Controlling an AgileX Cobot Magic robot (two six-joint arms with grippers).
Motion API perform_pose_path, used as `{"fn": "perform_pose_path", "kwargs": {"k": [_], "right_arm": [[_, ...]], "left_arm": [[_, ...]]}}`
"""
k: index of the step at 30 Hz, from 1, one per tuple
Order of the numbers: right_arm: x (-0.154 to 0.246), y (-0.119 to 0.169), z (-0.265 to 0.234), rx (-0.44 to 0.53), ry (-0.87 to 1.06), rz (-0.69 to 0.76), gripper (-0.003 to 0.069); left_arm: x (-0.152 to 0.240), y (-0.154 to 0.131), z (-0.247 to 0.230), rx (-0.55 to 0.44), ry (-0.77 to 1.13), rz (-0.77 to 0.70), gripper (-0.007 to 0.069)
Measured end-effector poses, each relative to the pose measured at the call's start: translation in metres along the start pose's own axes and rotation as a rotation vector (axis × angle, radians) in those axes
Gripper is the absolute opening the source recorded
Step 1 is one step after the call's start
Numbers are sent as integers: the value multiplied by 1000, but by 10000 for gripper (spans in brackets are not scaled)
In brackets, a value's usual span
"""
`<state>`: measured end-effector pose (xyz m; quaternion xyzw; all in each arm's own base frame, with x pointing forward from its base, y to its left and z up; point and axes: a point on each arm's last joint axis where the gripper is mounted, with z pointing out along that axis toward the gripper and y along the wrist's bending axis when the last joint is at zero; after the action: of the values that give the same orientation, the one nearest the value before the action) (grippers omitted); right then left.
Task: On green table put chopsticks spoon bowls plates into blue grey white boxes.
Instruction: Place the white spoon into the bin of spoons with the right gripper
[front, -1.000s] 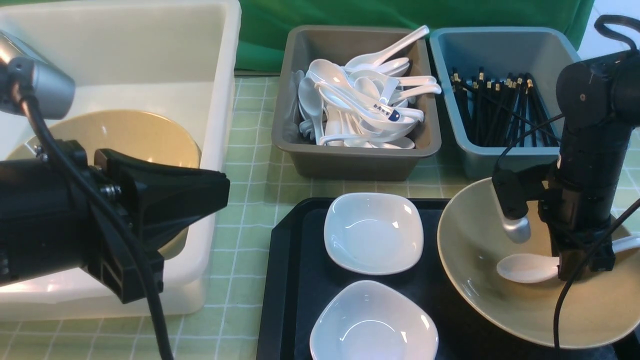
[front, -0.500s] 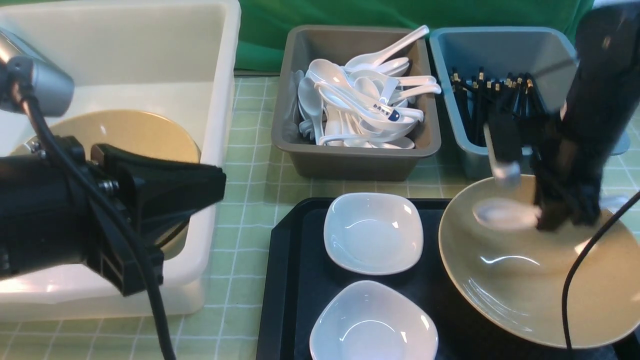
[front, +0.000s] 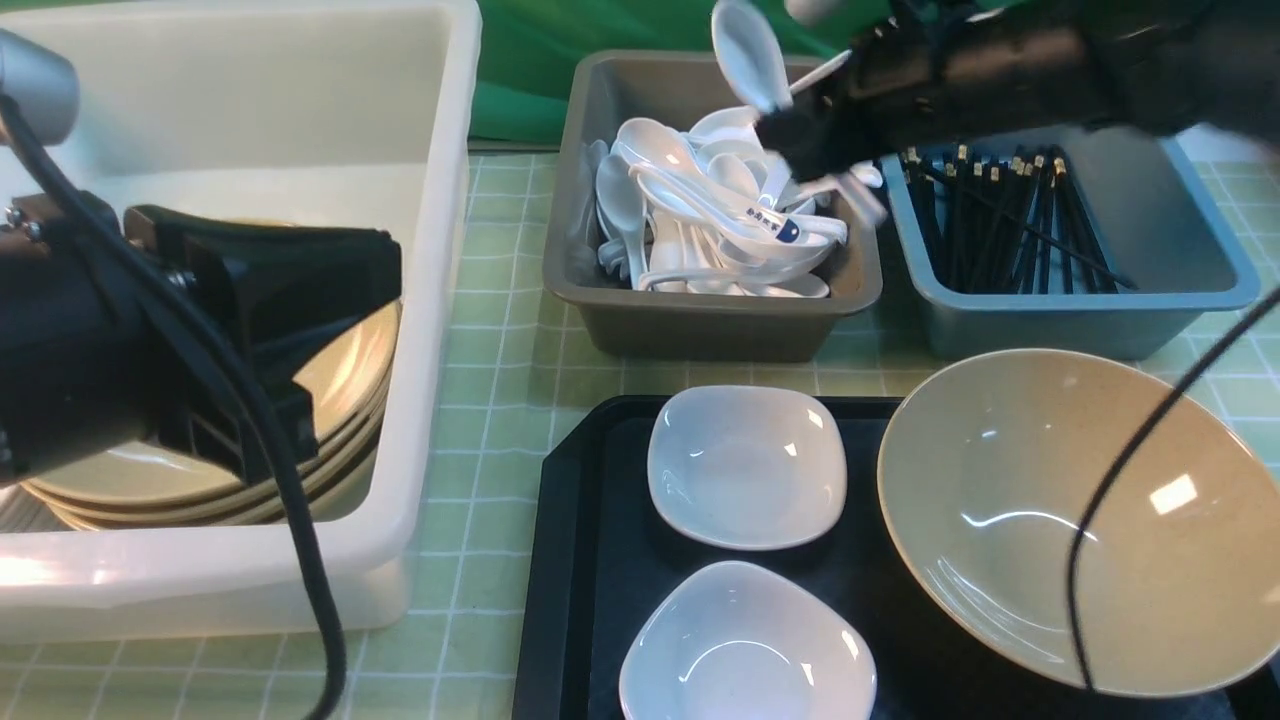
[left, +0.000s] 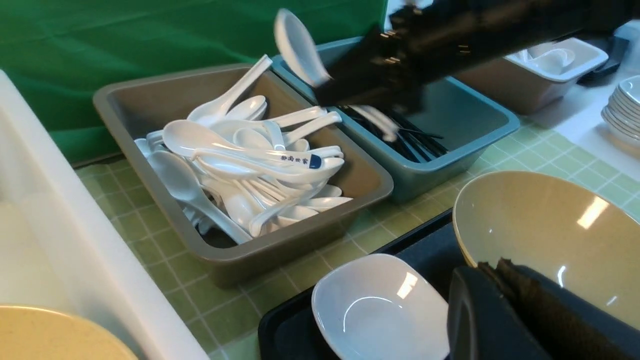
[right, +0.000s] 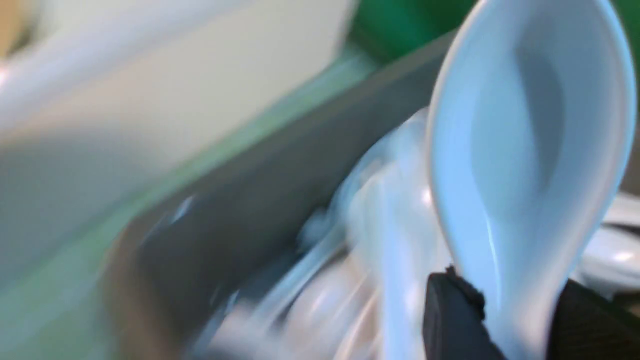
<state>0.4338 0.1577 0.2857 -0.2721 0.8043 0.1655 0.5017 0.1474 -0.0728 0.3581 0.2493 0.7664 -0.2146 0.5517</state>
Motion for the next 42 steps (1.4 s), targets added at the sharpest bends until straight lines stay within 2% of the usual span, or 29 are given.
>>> {"fn": "perform_pose_path", "kwargs": {"k": [3,9,13,15,19,21,22,25,28,32,34,40,42], "right_arm": [[5,-4,25,104,-47,56,210],[13,-16,58,162,-66,76,230],[12,-19,62,187,-76,28,362],[11,-19,62,188,-78,18,398],[11,-15,61,137,-64,1,459],[8,-6,55,28,-34,-21,465],[3,3,46,-73,-6,-53,468],[-11,17,16,-239,57,-147,468],[-24,24,-23,-334,151,-204,468],[-34,21,-77,-339,313,-229,468],[-38,16,-106,-304,378,-214,468],[-37,23,-145,-258,386,-169,468],[-27,33,-165,-231,376,-131,468]], "left_arm": [[1,-1,0,15,11,0,-2],[3,-3,0,31,28,6,-2],[3,-3,0,38,35,7,-2],[4,-4,0,43,39,7,-2],[5,-6,0,62,53,7,-2],[5,-6,0,65,56,7,-2],[5,-6,0,65,55,6,-2],[5,-6,1,71,60,-3,-2],[6,-5,2,73,61,-8,-2],[5,-4,4,65,60,-15,-2],[6,0,11,64,62,-51,-2],[17,10,43,103,149,-175,-2],[27,14,61,146,218,-245,-2]]}}
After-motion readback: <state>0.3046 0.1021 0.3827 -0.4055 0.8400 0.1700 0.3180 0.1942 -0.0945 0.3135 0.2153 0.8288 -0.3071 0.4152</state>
